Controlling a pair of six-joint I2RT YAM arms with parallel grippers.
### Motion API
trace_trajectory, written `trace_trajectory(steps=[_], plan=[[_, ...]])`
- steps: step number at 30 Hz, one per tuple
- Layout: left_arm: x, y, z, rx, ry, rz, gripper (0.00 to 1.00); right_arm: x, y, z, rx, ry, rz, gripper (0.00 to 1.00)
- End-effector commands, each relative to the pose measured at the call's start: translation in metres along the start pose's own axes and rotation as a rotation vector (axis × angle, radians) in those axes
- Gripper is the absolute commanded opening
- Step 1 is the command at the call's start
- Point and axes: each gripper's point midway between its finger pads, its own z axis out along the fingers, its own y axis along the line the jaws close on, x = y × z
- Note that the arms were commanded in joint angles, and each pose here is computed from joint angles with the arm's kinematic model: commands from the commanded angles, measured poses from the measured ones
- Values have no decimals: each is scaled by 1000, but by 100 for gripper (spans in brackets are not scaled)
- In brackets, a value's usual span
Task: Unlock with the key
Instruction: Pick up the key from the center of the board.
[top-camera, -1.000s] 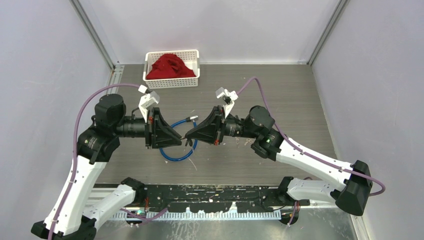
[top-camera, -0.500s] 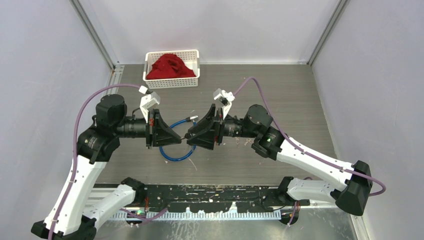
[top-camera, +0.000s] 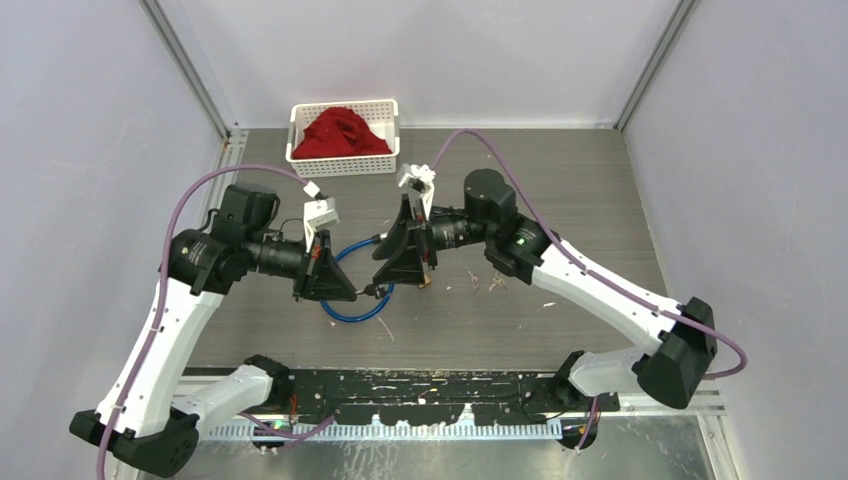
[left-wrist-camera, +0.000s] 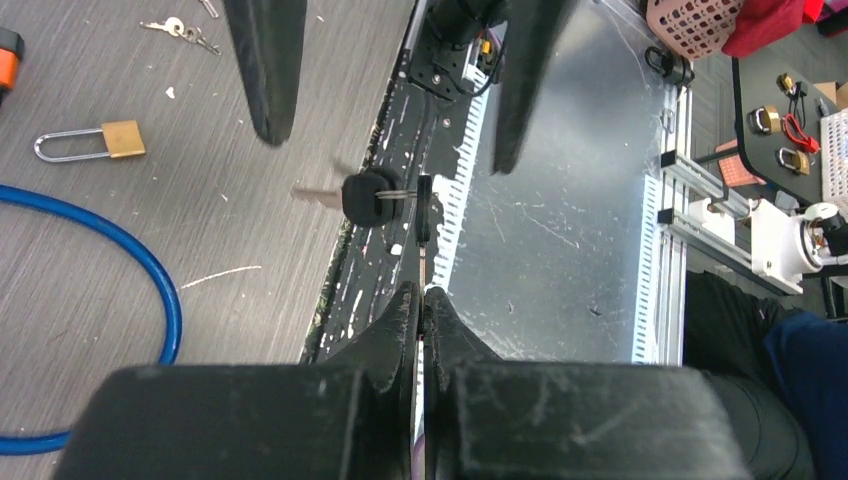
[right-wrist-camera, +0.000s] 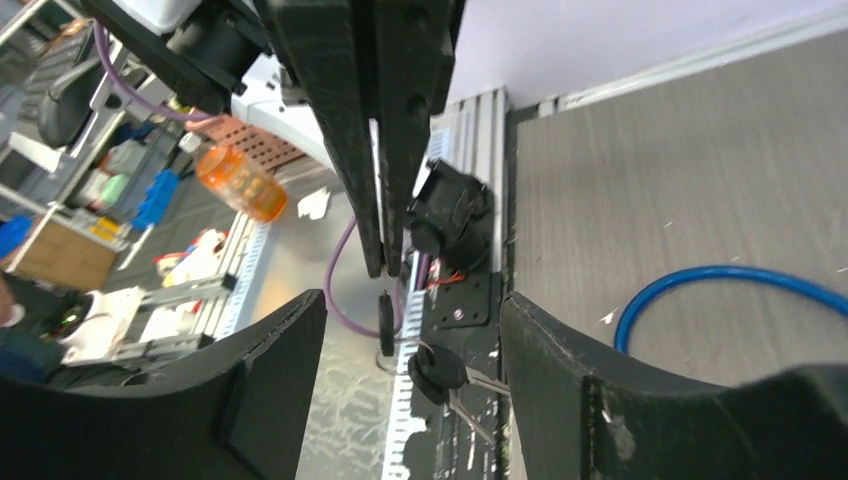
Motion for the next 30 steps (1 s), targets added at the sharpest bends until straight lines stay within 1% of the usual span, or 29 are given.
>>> trace_trajectory(steps=[1,5,8,17,22,26,28,30], plan=[[-6,-14,-8,16,-16,72,0,7,18,3,-133,33,32,67],[-5,-11,-6,21,-3,46,0,9,22,6,-154,20,39,62],[-6,-9,-5,20,-1,37,0,12,21,8,-156,15,50,55],[-9,-6,-3,13,-6,23,0,21,14,13,-133,4,86,46],[-9,-6,-4,8,-8,21,0,23,11,15,-122,-6,98,37],[-10,-5,-4,3,-9,17,0,23,11,15,-119,-18,101,34],[-11,-4,-4,-3,-11,14,0,22,11,15,-121,-22,103,34],[-12,-3,-4,-9,-11,15,0,24,11,16,-121,-20,107,36]])
